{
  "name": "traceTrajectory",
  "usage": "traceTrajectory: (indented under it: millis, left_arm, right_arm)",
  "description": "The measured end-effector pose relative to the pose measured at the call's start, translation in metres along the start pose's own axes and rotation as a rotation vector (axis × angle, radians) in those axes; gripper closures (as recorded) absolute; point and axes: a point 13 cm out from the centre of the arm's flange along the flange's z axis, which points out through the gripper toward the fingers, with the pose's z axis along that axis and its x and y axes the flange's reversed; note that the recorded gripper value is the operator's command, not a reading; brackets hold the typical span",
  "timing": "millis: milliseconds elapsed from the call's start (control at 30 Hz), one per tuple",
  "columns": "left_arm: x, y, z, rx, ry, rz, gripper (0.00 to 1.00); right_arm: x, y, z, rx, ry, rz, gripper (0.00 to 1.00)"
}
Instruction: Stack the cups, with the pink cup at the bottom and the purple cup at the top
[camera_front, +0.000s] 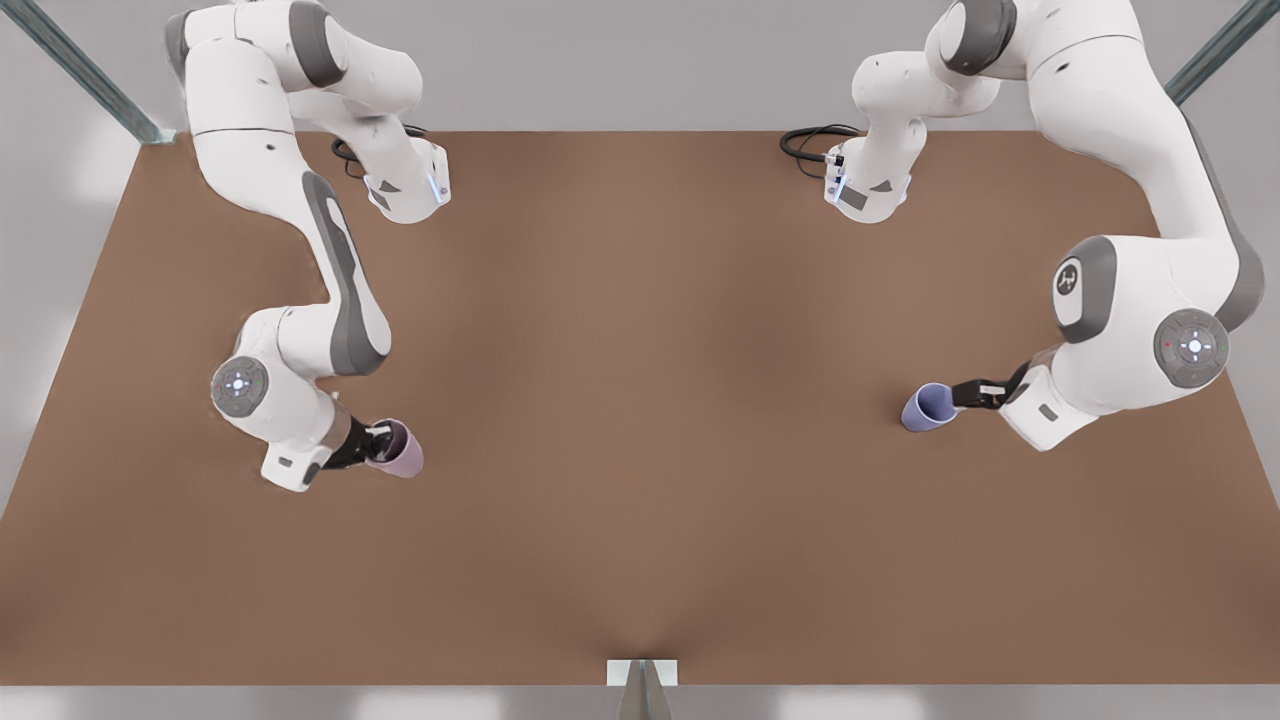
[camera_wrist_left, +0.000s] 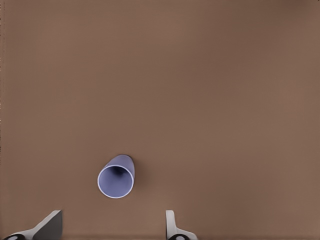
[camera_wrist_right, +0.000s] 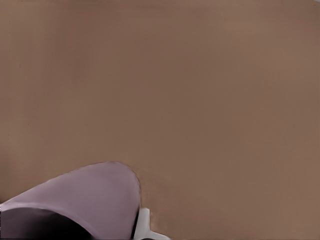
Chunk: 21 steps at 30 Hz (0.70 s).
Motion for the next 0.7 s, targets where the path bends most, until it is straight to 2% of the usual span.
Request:
traceTrajectory:
  millis: [133, 233, 367, 567, 600, 633, 700]
  left_arm:
    - [0.0, 0.005, 0.001, -0.002, -0.001, -0.007, 0.0]
    - [0.018, 0.011, 0.027, -0.001, 0.046, -0.019, 0.0]
    - [0.056, 0.021, 0.092, 0.005, 0.103, -0.04, 0.0]
    - [0.069, 0.035, 0.168, 0.008, 0.066, -0.061, 0.0]
    - [0.068, 0.035, 0.176, 0.007, 0.052, -0.06, 0.0]
    - [0.066, 0.034, 0.182, 0.007, 0.035, -0.059, 0.0]
    - [0.062, 0.034, 0.196, 0.006, 0.004, -0.057, 0.0]
  right_arm:
    - [-0.105, 0.235, 0.008, -0.108, -0.045, -0.102, 0.79]
    - [-0.122, 0.367, 0.069, -0.124, -0.026, -0.105, 0.79]
    - [-0.106, 0.409, 0.131, -0.097, 0.024, 0.039, 0.79]
    - [-0.101, 0.411, 0.157, -0.075, 0.042, 0.281, 0.79]
    - [-0.101, 0.41, 0.16, -0.073, 0.044, 0.316, 0.58]
    - [-0.101, 0.41, 0.163, -0.069, 0.045, 0.349, 0.44]
    - [-0.101, 0.408, 0.164, -0.061, 0.046, 0.41, 0.31]
